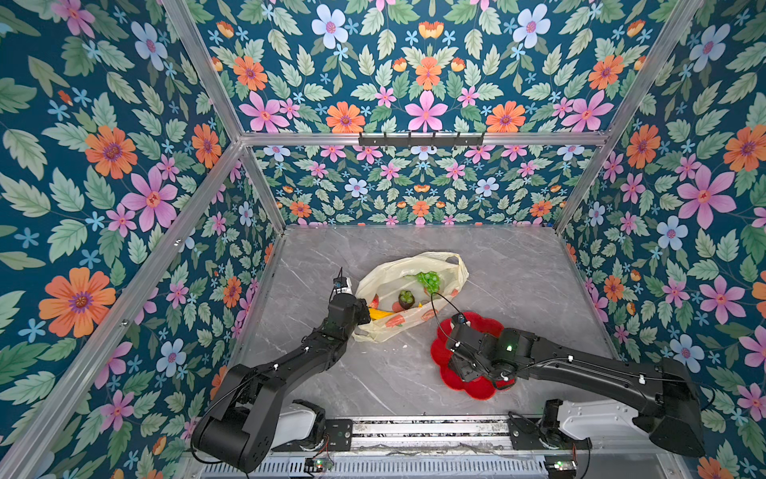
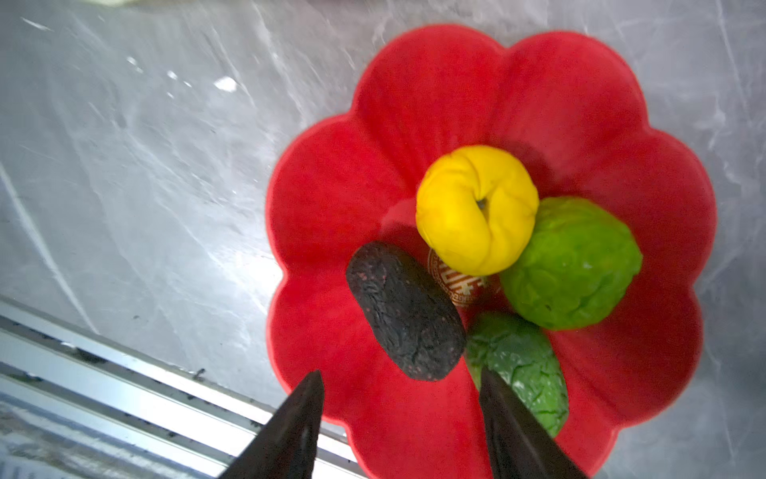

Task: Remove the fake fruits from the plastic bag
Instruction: 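Move the open right gripper back over the bag opening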

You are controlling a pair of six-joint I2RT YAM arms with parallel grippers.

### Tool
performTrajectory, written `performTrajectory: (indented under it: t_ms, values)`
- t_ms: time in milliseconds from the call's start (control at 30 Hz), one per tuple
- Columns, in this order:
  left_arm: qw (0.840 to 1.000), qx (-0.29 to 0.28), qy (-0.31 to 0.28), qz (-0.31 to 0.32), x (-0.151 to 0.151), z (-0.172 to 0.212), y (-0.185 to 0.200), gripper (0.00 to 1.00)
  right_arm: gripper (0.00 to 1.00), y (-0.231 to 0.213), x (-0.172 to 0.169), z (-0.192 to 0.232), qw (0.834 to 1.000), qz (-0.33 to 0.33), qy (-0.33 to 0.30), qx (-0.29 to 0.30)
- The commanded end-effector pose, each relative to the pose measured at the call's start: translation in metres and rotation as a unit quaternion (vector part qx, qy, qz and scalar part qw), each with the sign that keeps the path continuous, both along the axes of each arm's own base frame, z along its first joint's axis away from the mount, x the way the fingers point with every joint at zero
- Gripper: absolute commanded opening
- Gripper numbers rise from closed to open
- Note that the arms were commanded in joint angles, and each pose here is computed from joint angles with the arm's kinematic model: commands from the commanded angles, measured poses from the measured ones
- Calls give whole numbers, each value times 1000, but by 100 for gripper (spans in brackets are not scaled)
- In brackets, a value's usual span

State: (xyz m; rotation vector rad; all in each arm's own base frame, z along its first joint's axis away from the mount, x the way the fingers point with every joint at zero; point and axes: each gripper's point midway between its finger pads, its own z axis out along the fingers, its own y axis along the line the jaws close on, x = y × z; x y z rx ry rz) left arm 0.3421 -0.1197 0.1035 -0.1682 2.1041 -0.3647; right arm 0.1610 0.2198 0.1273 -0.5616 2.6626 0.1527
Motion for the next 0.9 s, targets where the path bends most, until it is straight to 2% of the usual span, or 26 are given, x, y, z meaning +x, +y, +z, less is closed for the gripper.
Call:
performTrajectory:
  t_ms: [0,167,400,467,533,600,733,867]
  values:
    - [1000,3,-7,1,2,5,1,0,62,18,15,19,999,1,-36,36]
    - [1000,1,-10,1,1,7,1,0,62,69,29,36,991,23,-57,123]
    - [1000,-9,-18,8,-1,10,3,0,62,116,69,59,986,4,-90,140]
    - [999,-16,-29,9,-2,14,4,0,62,123,82,61,983,-22,-81,163]
    - [999,-24,-42,13,-5,21,7,0,60,143,93,61,972,-28,-55,226]
    - [998,-27,-55,23,-7,26,11,0,57,158,104,60,965,-31,-43,257]
    - [997,-33,-55,34,-7,23,17,0,55,179,126,45,972,-43,-31,228]
    - [998,-37,-46,28,-5,19,15,0,54,204,138,40,970,-39,-18,238]
